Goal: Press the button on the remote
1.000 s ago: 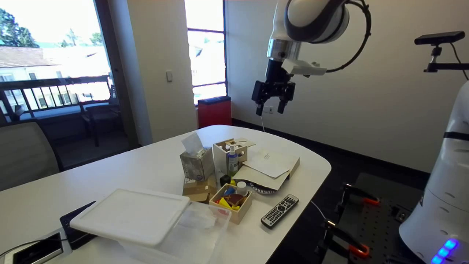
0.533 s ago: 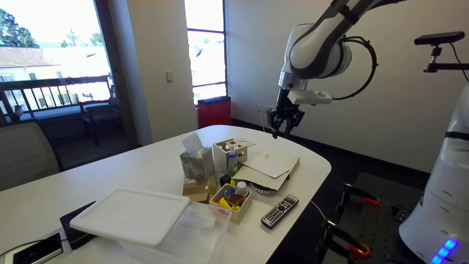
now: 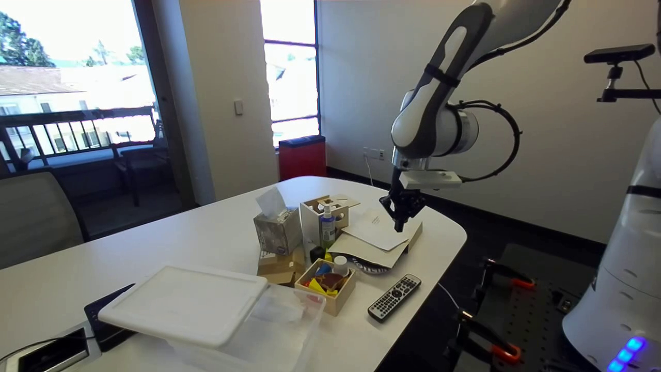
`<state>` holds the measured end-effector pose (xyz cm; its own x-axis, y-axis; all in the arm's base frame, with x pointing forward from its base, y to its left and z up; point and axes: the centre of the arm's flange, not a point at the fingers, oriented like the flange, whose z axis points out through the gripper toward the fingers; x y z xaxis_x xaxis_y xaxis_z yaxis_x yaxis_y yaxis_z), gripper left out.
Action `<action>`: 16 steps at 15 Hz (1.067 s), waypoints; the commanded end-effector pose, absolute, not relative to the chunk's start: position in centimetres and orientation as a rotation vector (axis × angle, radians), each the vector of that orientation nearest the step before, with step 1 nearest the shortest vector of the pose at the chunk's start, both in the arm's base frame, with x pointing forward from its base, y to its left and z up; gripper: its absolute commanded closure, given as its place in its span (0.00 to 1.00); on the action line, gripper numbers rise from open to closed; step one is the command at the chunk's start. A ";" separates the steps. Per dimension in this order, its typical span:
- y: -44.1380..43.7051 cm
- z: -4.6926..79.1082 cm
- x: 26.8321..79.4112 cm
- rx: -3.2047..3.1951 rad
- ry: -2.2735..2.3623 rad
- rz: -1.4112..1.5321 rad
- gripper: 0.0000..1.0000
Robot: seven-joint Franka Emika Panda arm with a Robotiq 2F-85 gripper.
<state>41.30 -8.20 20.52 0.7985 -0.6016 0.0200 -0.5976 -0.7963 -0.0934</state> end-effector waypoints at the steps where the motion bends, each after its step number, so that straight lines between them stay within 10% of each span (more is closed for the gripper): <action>1: -8.6 16.4 42.2 -2.866 0.994 -0.060 1.00; 16: -9.0 6.8 40.2 -2.711 1.144 0.060 1.00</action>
<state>40.51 -8.92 9.03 0.7044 -0.6979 -0.1293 -0.7094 -0.6863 -0.1607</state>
